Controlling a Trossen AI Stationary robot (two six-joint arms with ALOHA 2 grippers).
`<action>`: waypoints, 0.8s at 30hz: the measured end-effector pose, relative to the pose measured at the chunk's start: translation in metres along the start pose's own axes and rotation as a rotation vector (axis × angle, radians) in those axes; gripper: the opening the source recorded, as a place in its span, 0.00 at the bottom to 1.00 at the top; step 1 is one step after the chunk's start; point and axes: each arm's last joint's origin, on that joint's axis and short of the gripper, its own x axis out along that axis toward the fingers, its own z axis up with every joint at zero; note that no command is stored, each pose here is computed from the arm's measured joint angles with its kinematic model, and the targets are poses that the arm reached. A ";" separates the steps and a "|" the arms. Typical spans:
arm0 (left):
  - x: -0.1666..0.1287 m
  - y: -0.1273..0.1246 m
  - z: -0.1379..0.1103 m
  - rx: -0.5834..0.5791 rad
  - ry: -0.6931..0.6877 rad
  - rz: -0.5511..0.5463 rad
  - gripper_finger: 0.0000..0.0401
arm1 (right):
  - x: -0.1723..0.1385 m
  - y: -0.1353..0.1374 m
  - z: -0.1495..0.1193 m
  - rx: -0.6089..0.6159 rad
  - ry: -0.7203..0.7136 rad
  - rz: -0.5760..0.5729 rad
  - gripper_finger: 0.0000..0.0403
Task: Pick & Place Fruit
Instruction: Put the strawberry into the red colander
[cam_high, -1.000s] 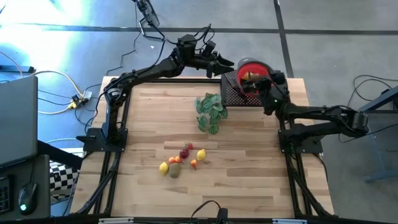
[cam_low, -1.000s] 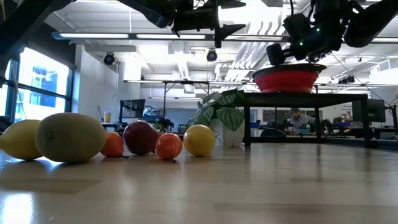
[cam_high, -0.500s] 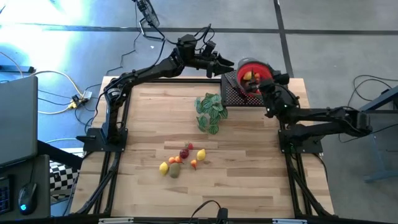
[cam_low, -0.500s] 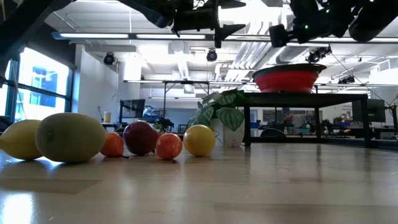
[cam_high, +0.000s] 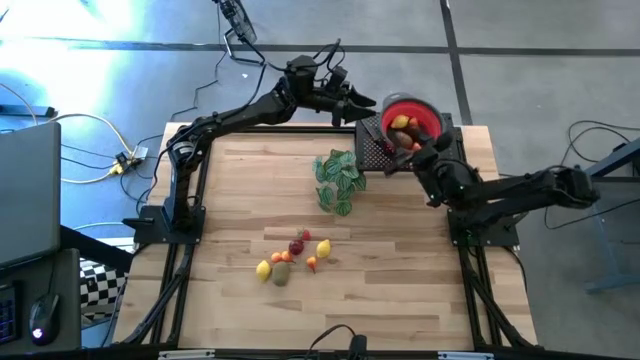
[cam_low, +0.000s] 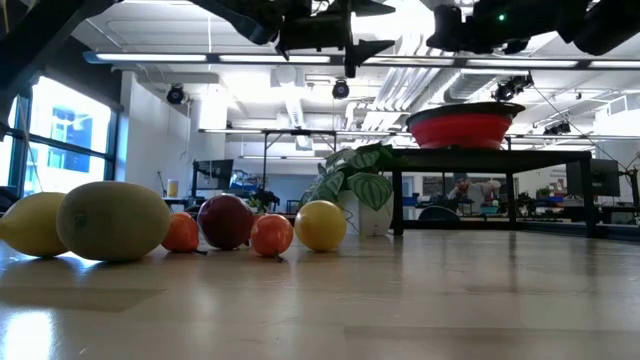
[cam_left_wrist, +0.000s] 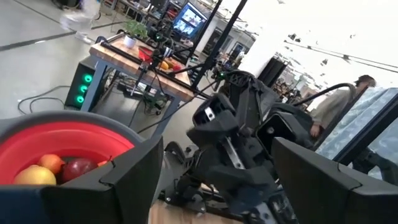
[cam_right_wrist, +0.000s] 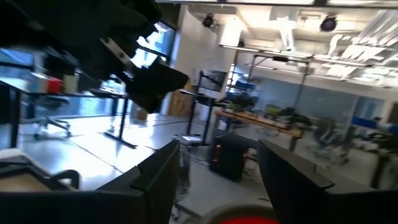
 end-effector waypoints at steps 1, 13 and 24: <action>0.000 0.000 0.000 0.003 0.000 0.000 0.73 | -0.002 0.002 0.000 0.020 0.000 0.012 0.50; 0.001 0.003 -0.014 0.045 0.117 0.021 0.60 | -0.018 0.014 0.006 0.171 -0.004 0.114 0.43; 0.008 -0.024 -0.027 0.185 0.234 0.014 0.21 | -0.026 0.021 0.004 0.136 0.016 0.171 0.43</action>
